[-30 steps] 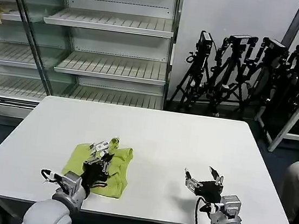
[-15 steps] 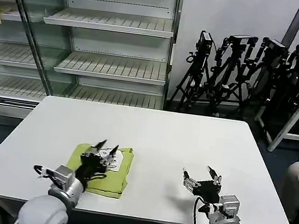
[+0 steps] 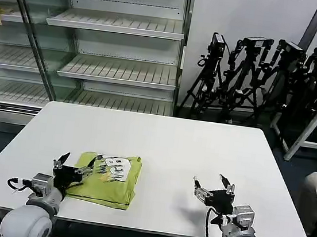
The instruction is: Fold and organize the clothes.
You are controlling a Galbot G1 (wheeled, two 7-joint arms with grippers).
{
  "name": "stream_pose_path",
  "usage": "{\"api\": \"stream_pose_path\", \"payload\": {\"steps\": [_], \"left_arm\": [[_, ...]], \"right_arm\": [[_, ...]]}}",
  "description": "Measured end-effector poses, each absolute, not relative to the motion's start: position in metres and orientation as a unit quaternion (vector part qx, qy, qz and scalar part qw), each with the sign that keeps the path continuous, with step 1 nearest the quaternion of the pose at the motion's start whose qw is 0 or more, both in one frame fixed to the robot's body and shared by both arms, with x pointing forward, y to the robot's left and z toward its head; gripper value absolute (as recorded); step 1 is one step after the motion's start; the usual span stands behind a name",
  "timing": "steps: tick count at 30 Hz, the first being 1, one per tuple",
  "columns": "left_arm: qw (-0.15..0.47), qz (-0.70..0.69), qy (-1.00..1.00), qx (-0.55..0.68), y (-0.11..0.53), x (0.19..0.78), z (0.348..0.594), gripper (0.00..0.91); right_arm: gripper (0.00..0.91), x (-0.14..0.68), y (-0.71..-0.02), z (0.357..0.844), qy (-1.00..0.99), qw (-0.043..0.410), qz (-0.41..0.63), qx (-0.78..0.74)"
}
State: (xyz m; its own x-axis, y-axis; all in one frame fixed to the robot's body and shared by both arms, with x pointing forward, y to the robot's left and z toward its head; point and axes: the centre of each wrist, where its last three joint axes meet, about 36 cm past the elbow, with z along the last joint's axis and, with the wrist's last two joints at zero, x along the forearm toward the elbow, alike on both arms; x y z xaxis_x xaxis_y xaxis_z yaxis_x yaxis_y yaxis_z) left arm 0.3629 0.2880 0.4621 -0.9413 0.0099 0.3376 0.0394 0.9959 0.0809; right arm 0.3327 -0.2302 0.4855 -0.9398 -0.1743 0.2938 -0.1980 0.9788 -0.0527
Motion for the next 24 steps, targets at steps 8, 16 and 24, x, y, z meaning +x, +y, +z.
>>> {"api": "stream_pose_path", "payload": {"steps": [8,16,24], "left_arm": [[0.204,-0.014,-0.979,-0.007,0.3,0.375,0.441,0.907],[0.228,0.01,-0.974,-0.017,0.307,0.378,0.427,0.01],[0.235,0.058,-0.97,-0.028,0.315,0.374,0.423,0.02]], "right_arm": [[0.907,0.333,-0.231,0.485,-0.984,0.145,0.042,0.095],[0.907,0.335,-0.232,0.485,-0.984,0.146,0.043,0.094],[0.907,0.336,-0.233,0.484,-0.984,0.146,0.042,0.093]]}}
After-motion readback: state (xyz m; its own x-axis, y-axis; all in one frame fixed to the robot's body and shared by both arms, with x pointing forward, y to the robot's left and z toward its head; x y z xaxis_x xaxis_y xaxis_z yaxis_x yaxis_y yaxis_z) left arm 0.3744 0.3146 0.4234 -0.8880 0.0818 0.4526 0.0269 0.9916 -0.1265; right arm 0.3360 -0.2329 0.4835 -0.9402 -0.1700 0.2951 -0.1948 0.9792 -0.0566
